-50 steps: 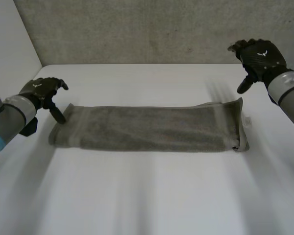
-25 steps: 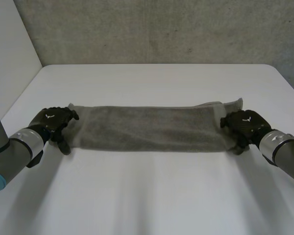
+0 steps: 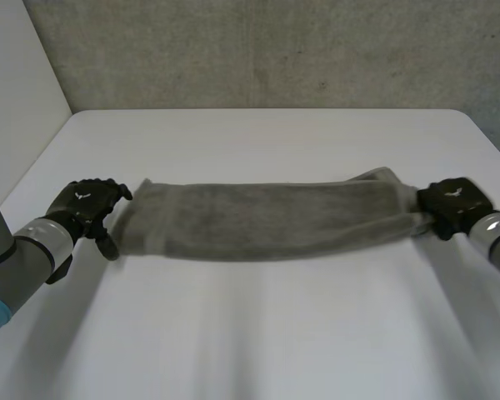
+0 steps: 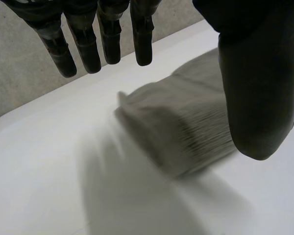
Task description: Fold the towel.
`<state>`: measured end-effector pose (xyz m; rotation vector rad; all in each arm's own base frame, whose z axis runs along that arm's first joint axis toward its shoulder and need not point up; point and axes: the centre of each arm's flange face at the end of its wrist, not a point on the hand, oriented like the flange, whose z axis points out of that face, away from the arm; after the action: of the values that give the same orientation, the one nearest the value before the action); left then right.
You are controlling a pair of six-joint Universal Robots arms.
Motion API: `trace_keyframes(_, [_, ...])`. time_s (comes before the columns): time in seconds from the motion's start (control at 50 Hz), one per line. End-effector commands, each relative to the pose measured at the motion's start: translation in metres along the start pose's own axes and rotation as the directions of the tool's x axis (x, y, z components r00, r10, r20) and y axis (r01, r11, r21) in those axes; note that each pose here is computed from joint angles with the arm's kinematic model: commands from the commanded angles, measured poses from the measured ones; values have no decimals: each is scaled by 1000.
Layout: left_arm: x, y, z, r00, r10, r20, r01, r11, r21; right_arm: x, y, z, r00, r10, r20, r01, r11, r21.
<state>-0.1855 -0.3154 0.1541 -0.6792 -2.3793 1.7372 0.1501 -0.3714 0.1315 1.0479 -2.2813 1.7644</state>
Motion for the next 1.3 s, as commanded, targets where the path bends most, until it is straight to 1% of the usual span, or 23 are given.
trace_keyframes(0.02, [-2,0,0,1000,-2,4,2,1000,-1,63,5,-7,987,-52,-152,51,999,-14])
trace_keyframes(0.06, [-3,1,-1,1000,-4,6,4,1000,-5,97,1,-12,968,-122,-220,120,992,-21])
trace_keyframes(0.12, [-4,1,-1,1000,-6,10,6,1000,-5,115,-11,-14,957,-173,-233,175,985,-14])
trace_keyframes(0.24, [-4,1,-2,1000,-6,12,6,1000,-4,119,-39,-17,962,-187,-200,196,980,27])
trace_keyframes(0.3, [-5,1,-1,1000,-4,14,4,1000,1,98,-74,-21,962,-218,-164,236,966,102])
trace_keyframes(0.34, [-5,0,-1,1000,-3,15,3,1000,6,47,-111,-21,960,-268,-82,280,936,212])
trace_keyframes(0.4, [-5,0,-1,1000,-1,17,0,1000,11,20,-128,-24,955,-293,-38,293,918,267])
trace_keyframes(0.44, [-5,-1,-1,1000,-1,18,1,1000,15,-43,-154,-32,936,-346,67,299,880,369])
trace_keyframes(0.46, [-5,-1,-1,1000,-1,18,1,1000,15,-43,-154,-32,936,-346,67,299,880,369])
trace_keyframes(0.5, [-5,-1,-1,1000,-1,18,0,1000,17,-111,-165,-41,897,-399,191,283,850,443])
trace_keyframes(0.56, [-5,0,-1,1000,-7,19,7,1000,15,-144,-168,-47,871,-425,247,274,836,475])
trace_keyframes(0.6, [-5,0,-1,1000,-17,19,16,1000,14,-206,-162,-58,808,-474,350,259,819,511])
trace_keyframes(0.62, [-5,0,-1,1000,-17,19,16,1000,14,-206,-162,-58,807,-474,351,259,819,511])
trace_keyframes(0.66, [-4,1,-1,1000,-24,18,23,1000,11,-250,-147,-63,757,-502,418,258,818,514])
trace_keyframes(0.74, [-4,2,-2,1000,-23,16,23,1000,9,-275,-136,-64,732,-520,440,276,817,506])
trace_keyframes(0.84, [-4,-1,-3,1000,-22,18,22,1000,17,-277,-135,-60,757,-512,407,297,823,484])
trace_keyframes(0.88, [-4,-3,-4,1000,-20,18,19,1000,23,-265,-147,-61,794,-496,353,295,821,489])
trace_keyframes(0.94, [-3,-10,-6,1000,-13,16,13,999,44,-255,-154,-63,816,-479,324,290,823,488])
trace_keyframes(0.98, [1,-19,-7,1000,-14,7,14,997,74,-228,-161,-66,860,-412,301,249,854,456])
trace_keyframes(1.0, [1,-19,-7,1000,-14,7,14,997,74,-228,-161,-66,860,-411,301,249,855,456])
trace_keyframes(1.04, [6,-26,-9,1000,-17,-8,18,995,96,-192,-169,-71,913,-294,283,159,895,417])
trace_keyframes(1.2, [53,-61,-17,988,-39,-147,67,979,194,-132,-156,-80,965,-51,257,-29,954,297])
trace_keyframes(1.3, [112,-76,-38,952,-29,-304,102,968,230,-117,-121,-75,971,1,239,-48,981,189])
